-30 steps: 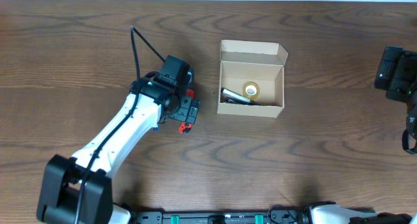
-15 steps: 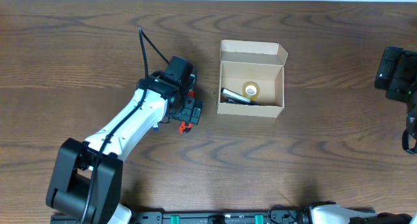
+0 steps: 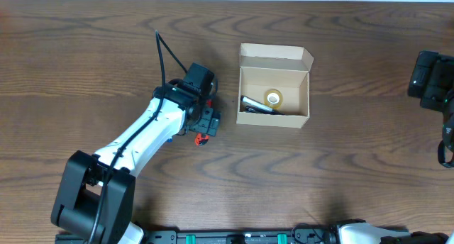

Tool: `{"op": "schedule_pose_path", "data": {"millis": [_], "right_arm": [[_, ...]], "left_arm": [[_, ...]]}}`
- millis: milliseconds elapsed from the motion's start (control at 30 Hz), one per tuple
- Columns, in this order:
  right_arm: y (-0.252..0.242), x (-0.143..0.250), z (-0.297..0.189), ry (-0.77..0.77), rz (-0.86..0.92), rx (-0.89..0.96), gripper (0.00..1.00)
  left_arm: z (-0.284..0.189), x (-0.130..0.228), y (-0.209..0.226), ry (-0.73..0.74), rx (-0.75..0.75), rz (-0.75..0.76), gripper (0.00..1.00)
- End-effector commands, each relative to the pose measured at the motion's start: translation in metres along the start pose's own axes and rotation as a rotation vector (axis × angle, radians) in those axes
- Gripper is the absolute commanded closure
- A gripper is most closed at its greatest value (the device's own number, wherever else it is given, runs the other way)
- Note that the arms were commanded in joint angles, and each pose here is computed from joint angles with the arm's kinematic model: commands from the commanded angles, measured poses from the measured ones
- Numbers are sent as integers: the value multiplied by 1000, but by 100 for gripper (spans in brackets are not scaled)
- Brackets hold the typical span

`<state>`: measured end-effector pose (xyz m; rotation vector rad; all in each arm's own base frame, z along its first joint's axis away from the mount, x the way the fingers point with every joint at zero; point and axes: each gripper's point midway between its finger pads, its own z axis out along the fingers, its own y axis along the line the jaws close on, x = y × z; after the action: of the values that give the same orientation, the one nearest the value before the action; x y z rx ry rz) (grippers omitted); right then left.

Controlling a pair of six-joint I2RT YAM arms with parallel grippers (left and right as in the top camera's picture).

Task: Pack container
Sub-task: 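Lower the left gripper and grasp the blue-capped marker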

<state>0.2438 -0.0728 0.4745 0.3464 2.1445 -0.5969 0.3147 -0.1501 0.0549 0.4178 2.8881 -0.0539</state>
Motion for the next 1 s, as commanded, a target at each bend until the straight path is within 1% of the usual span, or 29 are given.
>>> {"op": "schedule_pose_path", "data": {"millis": [0, 133, 333, 467, 600, 667, 967], "right_arm": [[-3, 0, 1, 4, 11, 16, 1], [-3, 0, 1, 3, 12, 16, 1], [-3, 0, 1, 4, 12, 16, 1], [-3, 0, 1, 4, 11, 16, 1], [-3, 0, 1, 4, 12, 16, 1], [-3, 0, 1, 4, 11, 16, 1], [-3, 0, 1, 4, 12, 16, 1]], "left_arm": [[-2, -4, 28, -13, -158, -37, 5], [-6, 0, 58, -11, -281, -128, 5], [-7, 3, 90, 1, -311, -245, 4], [-4, 6, 99, 20, -231, -329, 4], [0, 5, 99, 27, -162, -369, 1], [3, 4, 99, 28, -163, -369, 0], [24, 13, 93, 92, -151, -358, 0]]}}
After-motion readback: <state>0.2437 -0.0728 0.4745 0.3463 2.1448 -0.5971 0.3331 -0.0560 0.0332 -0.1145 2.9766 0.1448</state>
